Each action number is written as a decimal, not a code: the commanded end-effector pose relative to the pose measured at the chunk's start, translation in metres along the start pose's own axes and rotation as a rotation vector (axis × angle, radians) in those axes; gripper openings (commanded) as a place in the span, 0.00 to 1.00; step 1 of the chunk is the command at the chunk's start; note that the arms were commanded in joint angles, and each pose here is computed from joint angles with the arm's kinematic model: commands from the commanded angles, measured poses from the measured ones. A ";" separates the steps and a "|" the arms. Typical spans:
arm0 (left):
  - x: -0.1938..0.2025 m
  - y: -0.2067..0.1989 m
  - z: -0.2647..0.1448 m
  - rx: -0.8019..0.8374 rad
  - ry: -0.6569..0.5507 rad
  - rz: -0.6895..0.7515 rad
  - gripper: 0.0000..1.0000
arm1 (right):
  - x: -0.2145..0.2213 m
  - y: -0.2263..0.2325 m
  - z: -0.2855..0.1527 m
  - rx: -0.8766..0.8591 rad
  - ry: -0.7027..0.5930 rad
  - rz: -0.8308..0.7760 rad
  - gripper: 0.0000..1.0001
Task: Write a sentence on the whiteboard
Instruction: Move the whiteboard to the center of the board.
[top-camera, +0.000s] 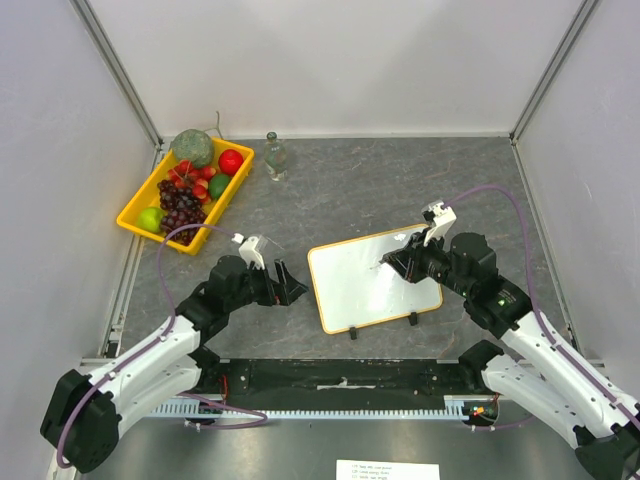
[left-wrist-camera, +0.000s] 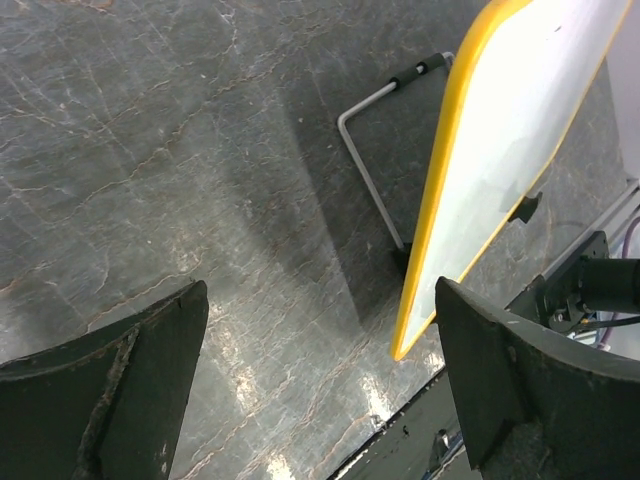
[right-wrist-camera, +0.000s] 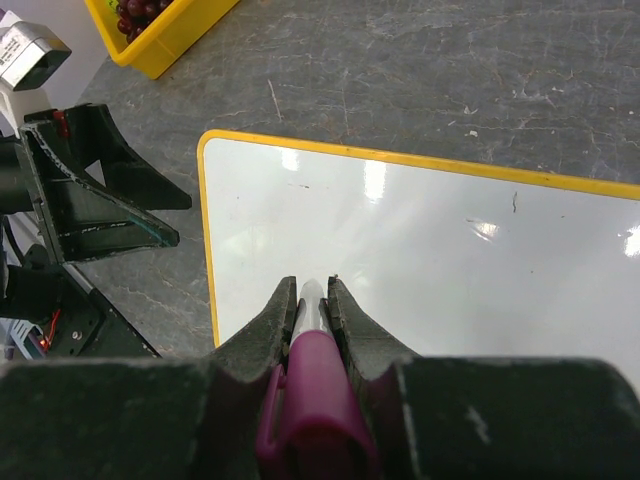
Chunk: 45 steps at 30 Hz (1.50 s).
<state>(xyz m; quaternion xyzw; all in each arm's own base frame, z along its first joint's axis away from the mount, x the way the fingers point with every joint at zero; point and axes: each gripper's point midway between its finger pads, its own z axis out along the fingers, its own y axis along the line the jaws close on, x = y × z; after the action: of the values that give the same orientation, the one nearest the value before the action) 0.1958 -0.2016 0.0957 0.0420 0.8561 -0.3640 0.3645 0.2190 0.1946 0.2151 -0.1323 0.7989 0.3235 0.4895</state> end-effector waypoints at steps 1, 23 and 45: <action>-0.008 0.003 0.003 -0.030 -0.027 -0.012 0.99 | -0.010 0.002 0.001 -0.002 -0.038 -0.031 0.00; -0.012 -0.024 0.005 0.125 -0.029 0.059 1.00 | -0.006 -0.002 0.004 0.007 -0.037 -0.038 0.00; -0.003 -0.024 0.003 0.149 -0.009 0.078 0.97 | -0.004 0.000 0.010 -0.017 -0.039 -0.037 0.00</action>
<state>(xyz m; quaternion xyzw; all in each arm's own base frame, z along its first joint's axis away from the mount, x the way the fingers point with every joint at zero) 0.1917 -0.2166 0.1037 0.0741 0.8367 -0.4044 0.3619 0.2226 0.1959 0.2053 -0.1361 0.8020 0.3177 0.4872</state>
